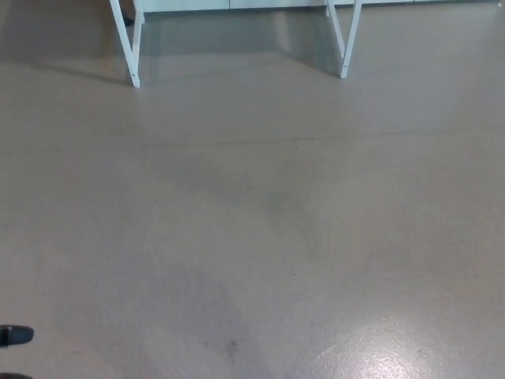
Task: The robot walks towards a table in front, picks a shampoo with left hand and puts it in a small grey container
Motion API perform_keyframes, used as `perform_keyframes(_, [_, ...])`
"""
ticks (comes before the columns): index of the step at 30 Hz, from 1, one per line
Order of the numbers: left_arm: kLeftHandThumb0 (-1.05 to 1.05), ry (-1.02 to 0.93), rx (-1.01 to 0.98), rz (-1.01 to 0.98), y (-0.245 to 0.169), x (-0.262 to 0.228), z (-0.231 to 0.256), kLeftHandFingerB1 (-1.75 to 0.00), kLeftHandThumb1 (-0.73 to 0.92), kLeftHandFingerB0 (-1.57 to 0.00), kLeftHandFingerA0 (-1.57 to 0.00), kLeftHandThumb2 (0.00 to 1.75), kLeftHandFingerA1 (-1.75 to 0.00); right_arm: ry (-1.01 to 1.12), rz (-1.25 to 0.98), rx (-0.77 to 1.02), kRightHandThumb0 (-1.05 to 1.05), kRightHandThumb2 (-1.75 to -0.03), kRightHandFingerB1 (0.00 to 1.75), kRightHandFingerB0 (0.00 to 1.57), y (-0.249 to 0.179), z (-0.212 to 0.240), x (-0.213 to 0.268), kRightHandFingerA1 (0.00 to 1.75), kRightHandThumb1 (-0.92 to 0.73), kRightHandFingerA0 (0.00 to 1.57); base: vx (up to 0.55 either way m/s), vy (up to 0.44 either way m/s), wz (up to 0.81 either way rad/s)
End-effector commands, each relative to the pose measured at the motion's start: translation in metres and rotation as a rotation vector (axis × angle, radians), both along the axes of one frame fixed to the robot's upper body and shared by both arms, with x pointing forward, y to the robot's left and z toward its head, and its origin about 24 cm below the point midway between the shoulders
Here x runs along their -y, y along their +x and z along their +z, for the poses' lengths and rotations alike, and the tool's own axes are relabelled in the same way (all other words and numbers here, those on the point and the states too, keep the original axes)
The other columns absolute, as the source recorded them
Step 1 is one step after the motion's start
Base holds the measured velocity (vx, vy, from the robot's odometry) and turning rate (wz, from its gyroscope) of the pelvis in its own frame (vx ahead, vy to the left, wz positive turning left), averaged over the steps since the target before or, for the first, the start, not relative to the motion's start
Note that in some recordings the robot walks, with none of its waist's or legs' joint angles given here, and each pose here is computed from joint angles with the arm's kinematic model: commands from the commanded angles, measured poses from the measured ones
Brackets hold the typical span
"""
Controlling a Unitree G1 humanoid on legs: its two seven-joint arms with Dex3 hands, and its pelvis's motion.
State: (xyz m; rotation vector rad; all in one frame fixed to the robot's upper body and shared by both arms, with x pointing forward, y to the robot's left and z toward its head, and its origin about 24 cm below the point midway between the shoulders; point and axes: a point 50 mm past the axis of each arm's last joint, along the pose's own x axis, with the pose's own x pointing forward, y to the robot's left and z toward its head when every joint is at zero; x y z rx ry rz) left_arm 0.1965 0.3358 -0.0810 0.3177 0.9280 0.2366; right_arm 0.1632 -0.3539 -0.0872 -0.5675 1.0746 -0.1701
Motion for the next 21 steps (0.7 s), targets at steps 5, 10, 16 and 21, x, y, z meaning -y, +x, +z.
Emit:
perform_keyframes(5, [0.38,-0.012,-0.004,-0.017,-0.0048,-0.0056,0.0012,-0.83,0.13,-0.41,-0.62,1.38,-0.98,-0.010,-0.059,0.063,-0.24,-0.54,0.40,0.58,-0.0033,0.0016,0.0044,0.47,-0.48,0.79,0.00,0.000,0.00])
perform_keyframes(10, [0.42,-0.023,-0.005,-0.007,-0.0064,-0.0043,-0.0006,-0.84,0.12,-0.42,-0.62,1.42,-1.00,-0.022,-0.065,0.078,-0.30,-0.55,0.41,0.58,-0.0041,0.0021,0.0054,0.48,-0.48,0.79,0.06,-0.024,-0.02])
perform_keyframes(16, [0.42,-0.015,-0.016,-0.015,-0.0078,-0.0040,-0.0016,-0.84,0.17,-0.42,-0.62,1.40,-1.00,-0.017,-0.081,0.070,-0.32,-0.54,0.41,0.60,-0.0104,-0.0008,0.0053,0.47,-0.48,0.78,0.00,0.000,0.10])
perform_keyframes(21, [0.44,-0.011,-0.013,-0.011,-0.0064,-0.0032,-0.0015,-0.85,0.15,-0.44,-0.62,1.40,-1.00,-0.016,-0.085,0.067,-0.30,-0.54,0.41,0.60,-0.0114,-0.0013,0.0054,0.47,-0.48,0.79,0.15,0.201,-0.17])
